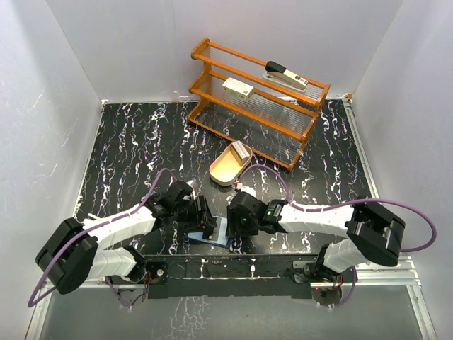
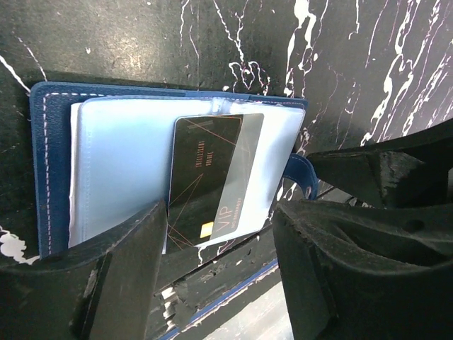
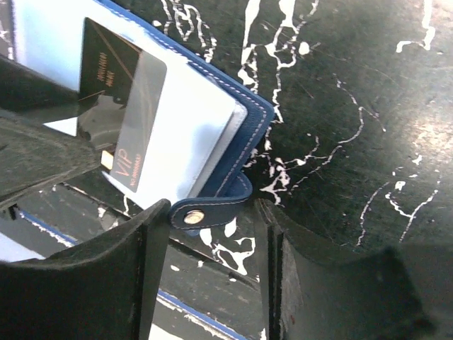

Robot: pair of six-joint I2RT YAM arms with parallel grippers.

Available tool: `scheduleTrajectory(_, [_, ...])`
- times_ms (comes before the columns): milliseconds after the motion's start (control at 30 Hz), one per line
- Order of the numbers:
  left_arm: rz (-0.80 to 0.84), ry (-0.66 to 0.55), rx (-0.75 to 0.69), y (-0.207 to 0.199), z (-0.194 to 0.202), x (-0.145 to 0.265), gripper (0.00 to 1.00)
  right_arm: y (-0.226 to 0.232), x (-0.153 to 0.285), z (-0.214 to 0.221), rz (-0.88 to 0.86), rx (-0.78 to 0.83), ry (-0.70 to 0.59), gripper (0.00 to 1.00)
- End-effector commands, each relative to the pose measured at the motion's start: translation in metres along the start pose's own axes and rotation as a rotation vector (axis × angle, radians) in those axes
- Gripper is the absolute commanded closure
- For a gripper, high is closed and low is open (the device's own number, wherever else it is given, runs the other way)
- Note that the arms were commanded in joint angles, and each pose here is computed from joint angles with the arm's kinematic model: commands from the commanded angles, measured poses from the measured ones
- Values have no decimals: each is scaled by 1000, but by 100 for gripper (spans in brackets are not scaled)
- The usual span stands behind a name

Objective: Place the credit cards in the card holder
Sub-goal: Insert the credit card into the card holder.

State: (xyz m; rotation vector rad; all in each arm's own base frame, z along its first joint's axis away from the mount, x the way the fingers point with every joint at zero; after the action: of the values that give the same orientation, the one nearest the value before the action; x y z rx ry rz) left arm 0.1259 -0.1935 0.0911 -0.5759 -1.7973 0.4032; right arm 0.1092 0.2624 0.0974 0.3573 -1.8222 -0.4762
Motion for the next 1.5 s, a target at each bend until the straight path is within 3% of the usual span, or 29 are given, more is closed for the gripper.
scheduleTrajectory(0, [54,6,-5,-3,4,0,42,8,-1,-10,18,3,-61,55])
scheduleTrajectory(267, [137,-18,-24,-9,2,-3,54,2,-11,-14,37,50,-105,76])
scheduleTrajectory(833, [266,-38,-28,-21,-3,-11,55,-4,-15,-21,-5,127,-154,80])
scheduleTrajectory(1133, [267,-71,15,-21,0,-3,45,-5,11,-29,42,135,-189,65])
scheduleTrajectory(1467, [38,-113,2,3,-4,14,41,15,44,-63,64,161,-341,52])
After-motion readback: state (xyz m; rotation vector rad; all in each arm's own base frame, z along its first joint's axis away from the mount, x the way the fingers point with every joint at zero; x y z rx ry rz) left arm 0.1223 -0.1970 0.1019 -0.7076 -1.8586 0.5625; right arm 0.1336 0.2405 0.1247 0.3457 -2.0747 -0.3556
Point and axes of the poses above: each gripper's point midway between its finger pads, its own x axis back along the fingers, its own y axis along the line the jaws close on, z = x × y, the point moved 7 cm from there along x, back along the fingers, and after that the axes turned 12 degrees about -x, right-handed, at the moved point
